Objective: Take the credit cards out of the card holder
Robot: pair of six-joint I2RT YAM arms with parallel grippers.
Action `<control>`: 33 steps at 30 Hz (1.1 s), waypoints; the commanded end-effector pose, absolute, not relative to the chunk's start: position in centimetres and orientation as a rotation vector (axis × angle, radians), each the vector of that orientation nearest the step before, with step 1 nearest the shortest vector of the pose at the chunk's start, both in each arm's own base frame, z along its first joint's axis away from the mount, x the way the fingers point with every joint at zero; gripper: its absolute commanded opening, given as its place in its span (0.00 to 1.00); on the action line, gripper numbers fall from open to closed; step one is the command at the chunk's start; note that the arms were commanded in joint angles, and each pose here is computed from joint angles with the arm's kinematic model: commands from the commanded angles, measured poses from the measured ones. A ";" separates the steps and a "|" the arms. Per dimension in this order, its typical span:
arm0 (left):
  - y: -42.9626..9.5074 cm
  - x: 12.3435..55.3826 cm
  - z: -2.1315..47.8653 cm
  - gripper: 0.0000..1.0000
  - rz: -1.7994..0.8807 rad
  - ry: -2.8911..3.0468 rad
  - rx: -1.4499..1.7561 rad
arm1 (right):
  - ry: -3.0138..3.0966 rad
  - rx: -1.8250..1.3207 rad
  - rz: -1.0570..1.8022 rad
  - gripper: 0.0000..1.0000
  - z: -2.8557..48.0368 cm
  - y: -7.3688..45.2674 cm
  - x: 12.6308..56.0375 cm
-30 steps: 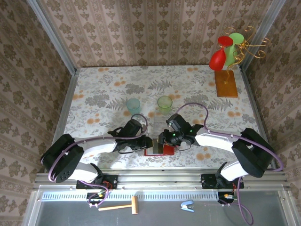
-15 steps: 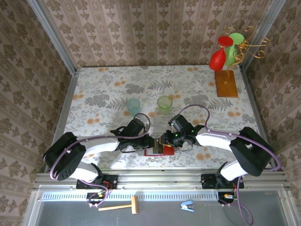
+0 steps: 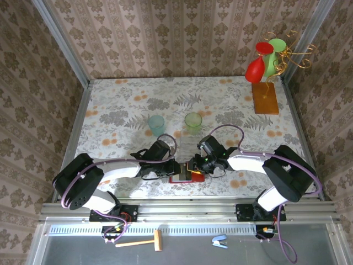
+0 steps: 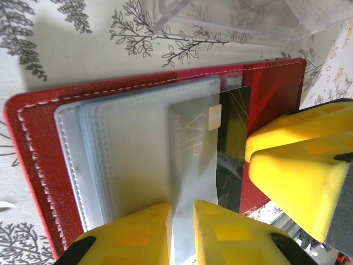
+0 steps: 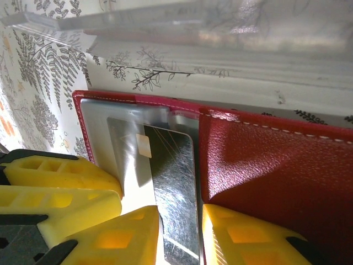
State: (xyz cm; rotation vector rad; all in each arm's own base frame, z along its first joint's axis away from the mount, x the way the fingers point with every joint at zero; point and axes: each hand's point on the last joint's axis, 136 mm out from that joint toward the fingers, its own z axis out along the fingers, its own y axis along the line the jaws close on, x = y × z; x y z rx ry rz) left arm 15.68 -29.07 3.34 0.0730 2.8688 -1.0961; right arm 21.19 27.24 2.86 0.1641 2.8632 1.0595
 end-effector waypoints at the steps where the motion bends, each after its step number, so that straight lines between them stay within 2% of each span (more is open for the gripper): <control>1: -28.0 14.7 1.7 0.18 -1.033 2.930 0.072 | 2.896 0.194 1.085 0.27 2.1 27.1 20.7; 14: -27.8 14.7 1.5 0.18 -1.018 2.940 0.067 | 2.921 0.169 1.106 0.27 2.0 27.1 20.4; 33: -27.9 14.7 1.6 0.18 -1.020 2.939 0.071 | 2.855 0.209 1.250 0.16 3.2 27.8 20.2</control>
